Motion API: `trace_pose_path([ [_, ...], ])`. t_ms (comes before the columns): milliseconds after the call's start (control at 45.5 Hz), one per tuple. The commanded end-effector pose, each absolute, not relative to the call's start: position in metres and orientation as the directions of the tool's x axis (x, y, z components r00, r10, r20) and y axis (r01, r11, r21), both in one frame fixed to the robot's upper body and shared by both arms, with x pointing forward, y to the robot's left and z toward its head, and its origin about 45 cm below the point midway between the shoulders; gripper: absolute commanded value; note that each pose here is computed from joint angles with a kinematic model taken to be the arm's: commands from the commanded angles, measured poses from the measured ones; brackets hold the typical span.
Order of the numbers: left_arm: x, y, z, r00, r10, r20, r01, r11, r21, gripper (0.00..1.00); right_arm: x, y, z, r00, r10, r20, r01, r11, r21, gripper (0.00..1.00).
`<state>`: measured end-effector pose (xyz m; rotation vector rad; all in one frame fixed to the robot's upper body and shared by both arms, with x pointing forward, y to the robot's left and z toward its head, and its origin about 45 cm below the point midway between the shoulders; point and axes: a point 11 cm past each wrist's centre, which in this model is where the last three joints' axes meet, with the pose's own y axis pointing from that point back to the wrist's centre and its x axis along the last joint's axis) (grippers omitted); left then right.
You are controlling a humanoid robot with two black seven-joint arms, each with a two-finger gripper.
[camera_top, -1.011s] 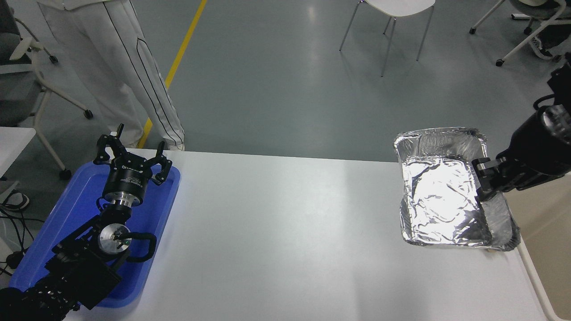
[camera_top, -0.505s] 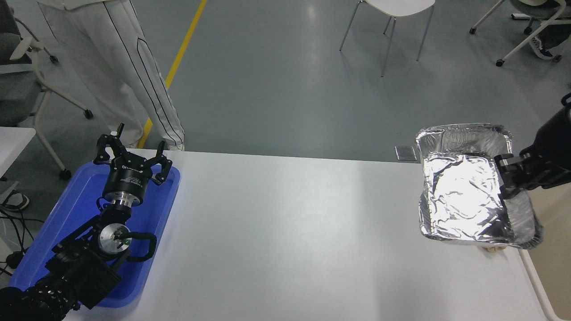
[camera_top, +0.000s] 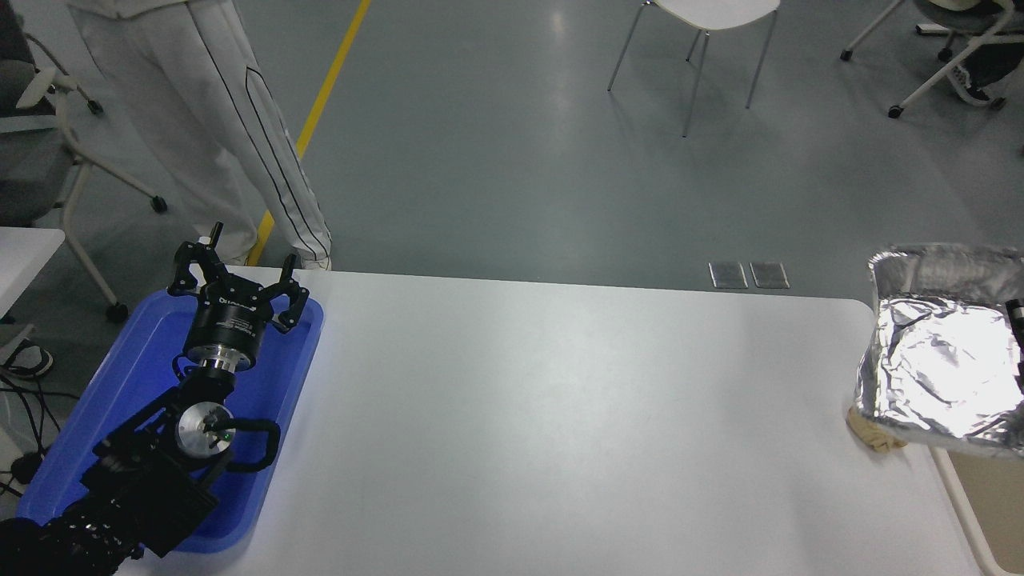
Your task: Pick up foil plate and place in dustbin
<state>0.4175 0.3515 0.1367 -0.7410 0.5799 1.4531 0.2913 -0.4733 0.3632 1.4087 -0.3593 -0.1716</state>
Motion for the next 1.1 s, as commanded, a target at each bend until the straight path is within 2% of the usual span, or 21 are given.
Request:
trace_pose_path([
  [0,0.4174,0.3514,0.1364,0.052,0.662,-0.747,-0.9950,-0.030,-0.095,1.00,0.260,-0.553,0.341,0.836,-0.518,0.180,-0.089,0.196,0.977,0.00],
  [132,0.4175,0.3514,0.1367,0.053,0.662,-0.747,-0.9949,-0.029,-0.097,1.00,0.242,-0.591,0.329,0.778,-0.592,0.209,-0.075,0.243,0.967,0.00],
  [286,0.4175,0.3517,0.1367,0.052,0.663,-0.747,-0.9948,-0.031,-0.097,1.00,0.234,-0.617,0.295,0.731,-0.595,0.335,-0.152,0.336,0.929,0.00],
  [374,0.4175,0.3515,0.1366,0.052,0.663,-0.747,-0.9950,-0.030,-0.096,1.00,0.222,-0.629,0.273,0.649,-0.638,0.416,-0.222,0.364,0.904,0.00],
  [505,0.4180,0.3513,0.1373,0.055,0.662,-0.747,-0.9948,-0.028,-0.098,1.00,0.209,-0.636,0.241,0.564,-0.664,0.491,-0.261,0.421,0.869,0.00],
  [681,0.4180,0.3513,0.1373,0.055,0.662,-0.747,-0.9948,-0.028,-0.098,1.00,0.214,-0.645,0.221,0.531,-0.601,0.597,-0.319,0.511,0.798,0.00],
  [1077,0.4180,0.3513,0.1373,0.055,0.662,-0.747,-0.9948,-0.028,-0.098,1.00,0.229,-0.662,0.180,0.483,-0.523,0.702,-0.373,0.603,0.705,0.00],
])
